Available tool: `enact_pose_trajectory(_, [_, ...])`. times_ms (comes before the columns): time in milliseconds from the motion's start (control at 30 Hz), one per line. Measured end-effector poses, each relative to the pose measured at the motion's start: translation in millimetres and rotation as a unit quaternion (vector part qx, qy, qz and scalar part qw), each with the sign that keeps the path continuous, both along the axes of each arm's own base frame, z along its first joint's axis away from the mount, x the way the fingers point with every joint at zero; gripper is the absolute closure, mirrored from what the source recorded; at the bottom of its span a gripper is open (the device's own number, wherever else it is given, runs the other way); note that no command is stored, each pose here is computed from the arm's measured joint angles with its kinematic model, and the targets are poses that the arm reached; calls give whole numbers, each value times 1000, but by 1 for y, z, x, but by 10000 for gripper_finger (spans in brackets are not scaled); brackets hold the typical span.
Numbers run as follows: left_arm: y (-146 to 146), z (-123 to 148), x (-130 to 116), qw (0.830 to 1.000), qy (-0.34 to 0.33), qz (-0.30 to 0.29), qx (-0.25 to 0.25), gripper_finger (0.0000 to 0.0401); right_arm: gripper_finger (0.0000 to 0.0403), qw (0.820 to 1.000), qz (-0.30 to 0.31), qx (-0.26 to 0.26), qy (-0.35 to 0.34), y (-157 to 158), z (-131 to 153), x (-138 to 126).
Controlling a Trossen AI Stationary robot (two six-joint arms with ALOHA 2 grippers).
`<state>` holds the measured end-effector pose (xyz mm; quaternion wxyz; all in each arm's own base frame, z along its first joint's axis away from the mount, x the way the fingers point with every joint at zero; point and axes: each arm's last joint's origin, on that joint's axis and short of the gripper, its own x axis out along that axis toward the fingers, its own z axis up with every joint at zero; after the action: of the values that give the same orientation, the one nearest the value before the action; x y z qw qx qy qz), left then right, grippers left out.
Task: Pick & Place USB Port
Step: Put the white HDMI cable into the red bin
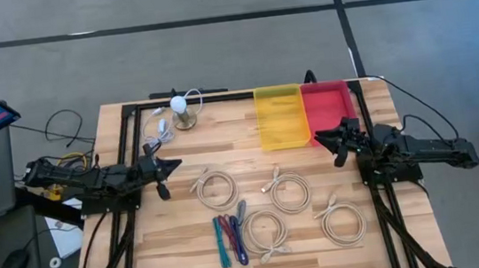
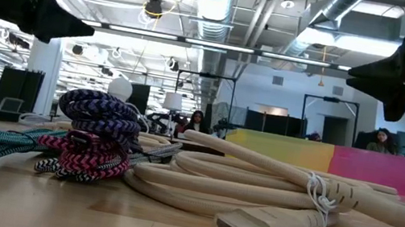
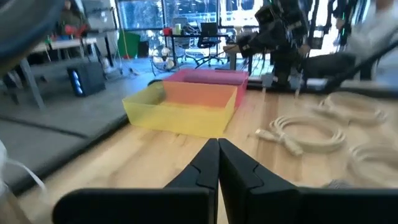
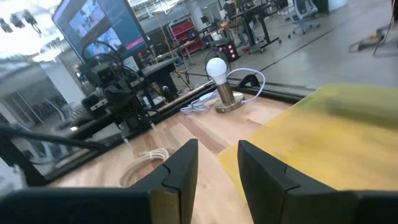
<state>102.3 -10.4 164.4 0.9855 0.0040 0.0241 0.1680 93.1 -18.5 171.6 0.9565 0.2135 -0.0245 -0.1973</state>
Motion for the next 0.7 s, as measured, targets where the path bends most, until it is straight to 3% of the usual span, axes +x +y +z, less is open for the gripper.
enact_pose_trajectory(133, [0,0,0,992,-44,6,-122,395,296,999,-1,48,-20,0,0,0])
enact_pose_trajectory(367, [0,3,0,949,-116,10,-294,395,296,998,-2,62,-27,0,0,0])
enact_pose_trajectory(500, [0,7,0,926,-152,6,-345,395,296,998,-2,62,-27,0,0,0])
enact_pose_trajectory(700, [0,12,0,919,-180,5,-350,395,296,998,-2,62,-28,0,0,0])
